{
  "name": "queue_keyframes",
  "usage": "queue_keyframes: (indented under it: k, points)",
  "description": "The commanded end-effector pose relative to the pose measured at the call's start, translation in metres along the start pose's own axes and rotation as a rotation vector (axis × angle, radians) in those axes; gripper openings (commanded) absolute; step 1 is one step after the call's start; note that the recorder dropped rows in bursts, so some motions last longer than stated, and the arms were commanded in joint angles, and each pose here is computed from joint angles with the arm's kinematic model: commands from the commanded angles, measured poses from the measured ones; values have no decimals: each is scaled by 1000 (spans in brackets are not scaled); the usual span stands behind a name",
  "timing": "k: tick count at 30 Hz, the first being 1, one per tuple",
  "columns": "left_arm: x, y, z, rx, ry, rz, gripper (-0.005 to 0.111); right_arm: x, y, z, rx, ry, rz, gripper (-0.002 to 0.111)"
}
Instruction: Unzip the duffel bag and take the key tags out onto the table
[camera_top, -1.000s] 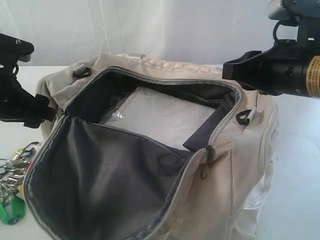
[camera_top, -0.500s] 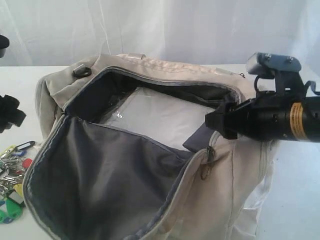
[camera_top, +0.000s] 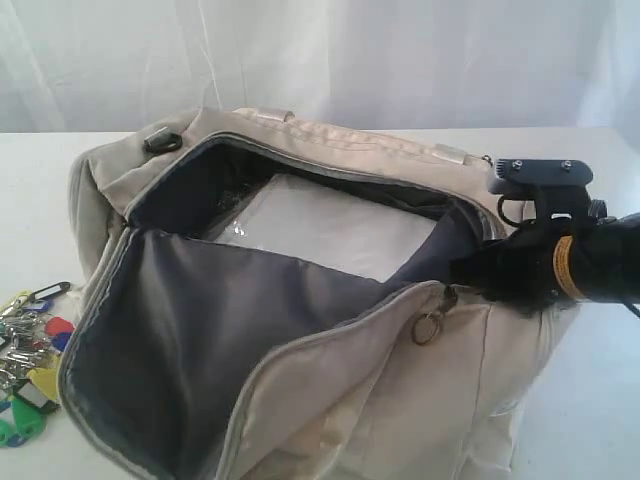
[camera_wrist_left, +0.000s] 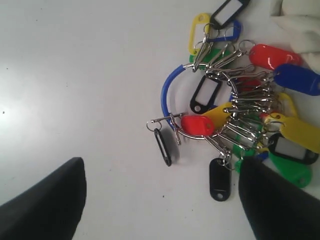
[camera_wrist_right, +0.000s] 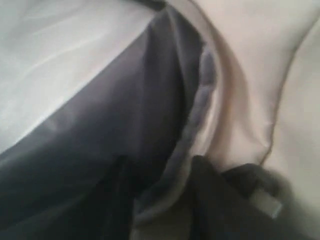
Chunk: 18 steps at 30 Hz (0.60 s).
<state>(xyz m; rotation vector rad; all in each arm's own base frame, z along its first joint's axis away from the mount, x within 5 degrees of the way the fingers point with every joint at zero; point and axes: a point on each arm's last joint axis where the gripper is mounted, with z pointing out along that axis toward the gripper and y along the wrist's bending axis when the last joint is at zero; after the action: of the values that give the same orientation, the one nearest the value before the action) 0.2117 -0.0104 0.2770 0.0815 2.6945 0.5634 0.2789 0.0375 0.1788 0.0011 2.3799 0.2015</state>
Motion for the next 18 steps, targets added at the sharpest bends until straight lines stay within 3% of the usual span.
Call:
queue_keyframes:
  k: [1, 6, 13, 18]
  points:
    - [3, -3, 1, 41, 2, -33, 83, -22, -18, 14, 197, -71, -21, 0]
    - [3, -4, 1, 43, 2, -10, 83, -62, -24, 21, 314, -188, -13, 0]
    - [5, -4, 1, 47, 20, 12, 83, -108, -14, 24, 253, -296, -10, 0]
    - [7, -4, 1, 52, 50, 30, 83, -109, -10, 24, 213, -288, -29, 0]
